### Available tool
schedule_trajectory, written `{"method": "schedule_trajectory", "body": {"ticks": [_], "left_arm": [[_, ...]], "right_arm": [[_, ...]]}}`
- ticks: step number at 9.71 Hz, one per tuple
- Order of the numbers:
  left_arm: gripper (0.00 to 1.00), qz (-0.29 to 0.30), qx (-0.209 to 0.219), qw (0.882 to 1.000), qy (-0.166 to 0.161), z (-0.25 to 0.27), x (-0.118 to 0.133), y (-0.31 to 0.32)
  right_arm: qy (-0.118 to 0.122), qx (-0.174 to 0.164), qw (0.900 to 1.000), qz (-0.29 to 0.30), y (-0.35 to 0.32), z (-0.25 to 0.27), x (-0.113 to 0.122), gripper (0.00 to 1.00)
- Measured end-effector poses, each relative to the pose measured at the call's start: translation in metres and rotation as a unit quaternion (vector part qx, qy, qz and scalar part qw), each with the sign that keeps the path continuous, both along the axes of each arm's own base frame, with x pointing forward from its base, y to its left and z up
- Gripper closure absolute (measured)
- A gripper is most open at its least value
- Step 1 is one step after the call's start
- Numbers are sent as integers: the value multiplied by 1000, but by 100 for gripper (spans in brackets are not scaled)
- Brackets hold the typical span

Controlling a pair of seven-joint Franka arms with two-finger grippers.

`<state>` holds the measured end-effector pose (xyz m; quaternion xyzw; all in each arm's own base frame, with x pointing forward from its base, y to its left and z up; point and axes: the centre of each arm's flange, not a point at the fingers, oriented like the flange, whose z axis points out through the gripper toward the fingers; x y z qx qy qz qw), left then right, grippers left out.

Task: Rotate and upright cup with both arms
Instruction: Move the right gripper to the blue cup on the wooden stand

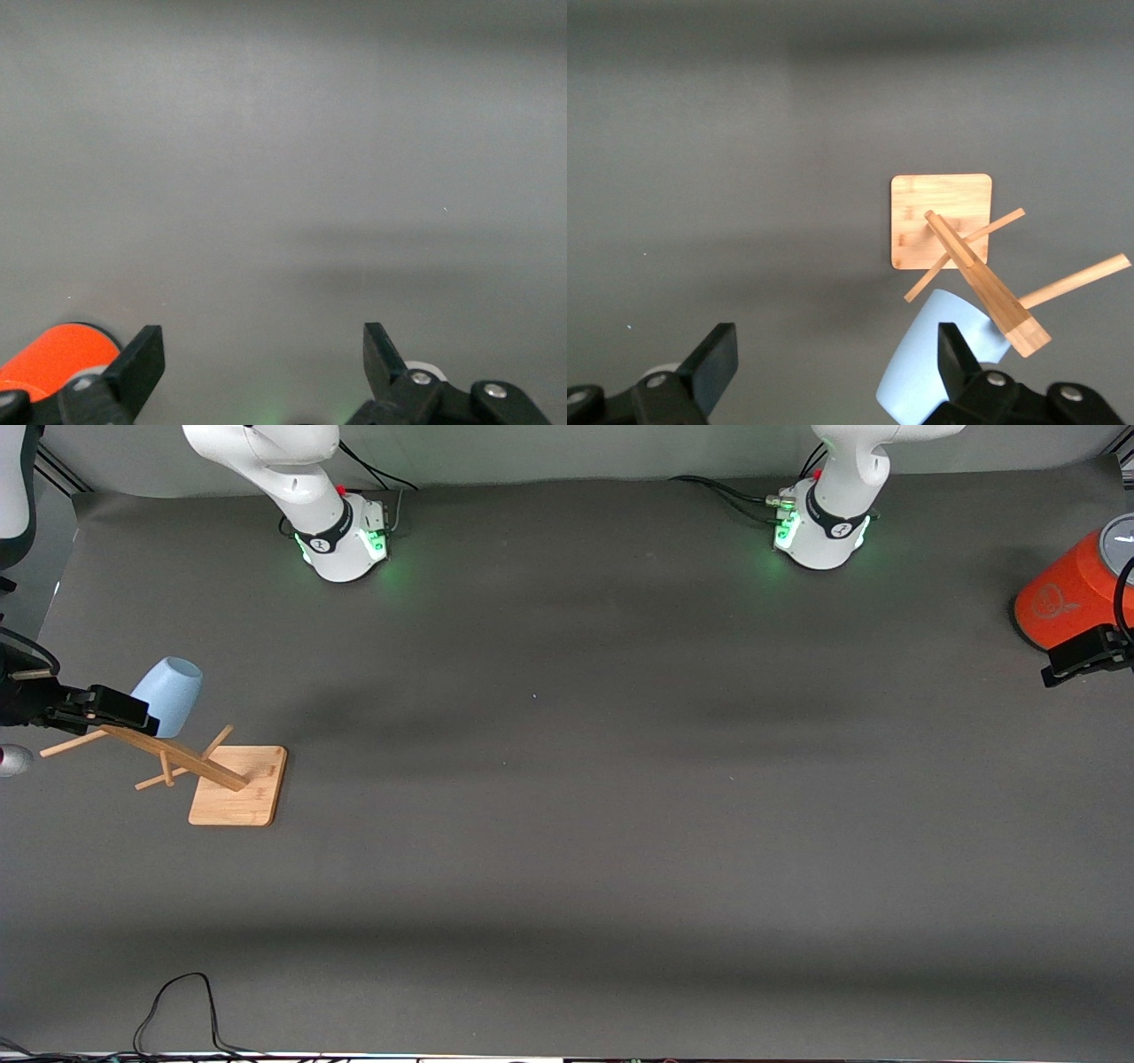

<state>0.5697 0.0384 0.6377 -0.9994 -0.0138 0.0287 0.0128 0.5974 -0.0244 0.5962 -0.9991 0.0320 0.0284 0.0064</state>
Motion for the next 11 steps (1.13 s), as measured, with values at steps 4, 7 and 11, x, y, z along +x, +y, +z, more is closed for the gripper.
{"method": "schedule_trajectory", "body": {"ticks": [4,7,11], "left_arm": [[0,-1,-1,1000,1,-1,1,0],[0,-3,-2,1000,5,-2,0,-2],[0,-1,-2,1000,5,-2,0,-2]], "right_arm": [[-1,-4,1000,4,-1,1,0,0],[-1,-4,1000,4,-1,1,-1,0],[10,-6,1000,-1,-6,-4,-10,0]]}}
